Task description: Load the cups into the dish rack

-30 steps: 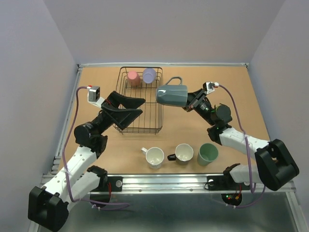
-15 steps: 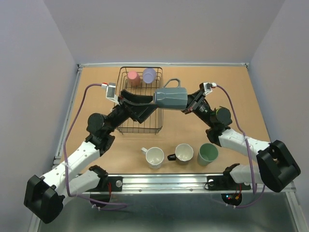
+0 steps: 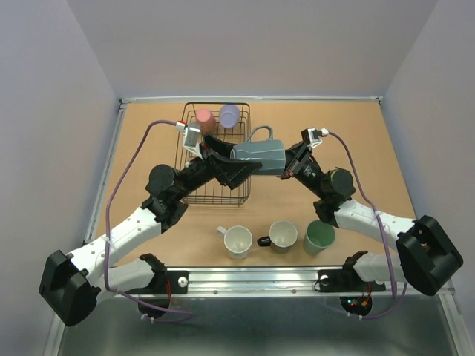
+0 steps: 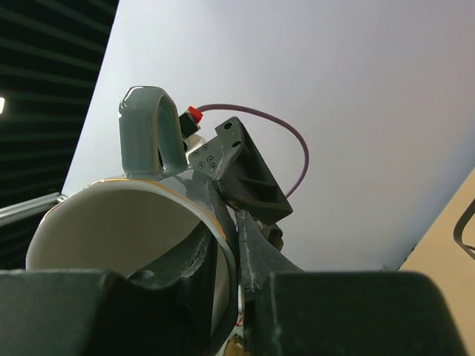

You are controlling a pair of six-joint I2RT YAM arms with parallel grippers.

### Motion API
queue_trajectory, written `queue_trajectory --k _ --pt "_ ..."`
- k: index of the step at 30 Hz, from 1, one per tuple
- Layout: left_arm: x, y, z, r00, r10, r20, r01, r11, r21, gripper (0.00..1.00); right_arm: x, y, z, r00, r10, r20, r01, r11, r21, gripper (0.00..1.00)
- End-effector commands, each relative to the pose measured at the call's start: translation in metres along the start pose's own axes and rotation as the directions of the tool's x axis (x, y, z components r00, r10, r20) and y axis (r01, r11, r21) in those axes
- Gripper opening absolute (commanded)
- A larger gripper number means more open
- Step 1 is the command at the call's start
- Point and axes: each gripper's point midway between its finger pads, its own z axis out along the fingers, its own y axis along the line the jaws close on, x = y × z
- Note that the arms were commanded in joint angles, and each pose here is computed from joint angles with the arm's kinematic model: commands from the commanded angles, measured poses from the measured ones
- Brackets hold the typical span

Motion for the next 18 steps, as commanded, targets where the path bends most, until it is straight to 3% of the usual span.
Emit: queue_trajectory --k 1,6,9,10,13,17,18 --pt "-0.017 -0.036 0.007 0.997 0.069 0.029 -0.072 0.989 0.132 0.77 0.003 0.123 -0.011 0.989 -0.137 0.052 0.145 0.874 -0.464 0.00" --pt "-0.023 -0.040 0.004 0.996 0.074 0.052 -0.080 0.989 0.127 0.44 0.006 0.118 -0.010 0.990 -0.133 0.044 0.139 0.879 -0.456 0.01" --pt "-0.030 -0.042 0.001 0.994 0.081 0.080 -0.089 0.990 0.111 0.14 0.007 0.113 -0.011 0.991 -0.131 0.041 0.135 0.883 -0.450 0.00" --pt "-0.034 -0.043 0.000 0.993 0.083 0.087 -0.092 0.990 0.104 0.00 0.008 0.110 -0.012 0.991 -0.128 0.037 0.131 0.887 -0.442 0.00" --pt "-0.039 -0.040 -0.003 0.991 0.092 0.100 -0.098 0.993 0.064 0.00 0.011 0.103 -0.011 0.989 -0.143 0.021 0.139 0.893 -0.427 0.01" --pt "-0.049 -0.035 -0.007 0.986 0.115 0.122 -0.115 0.993 -0.008 0.00 0.013 0.092 -0.012 0.989 -0.150 0.016 0.144 0.906 -0.398 0.53" --pt "-0.049 -0.034 -0.009 0.986 0.117 0.123 -0.116 0.993 -0.020 0.00 0.013 0.091 -0.013 0.989 -0.146 0.020 0.142 0.908 -0.393 0.59"
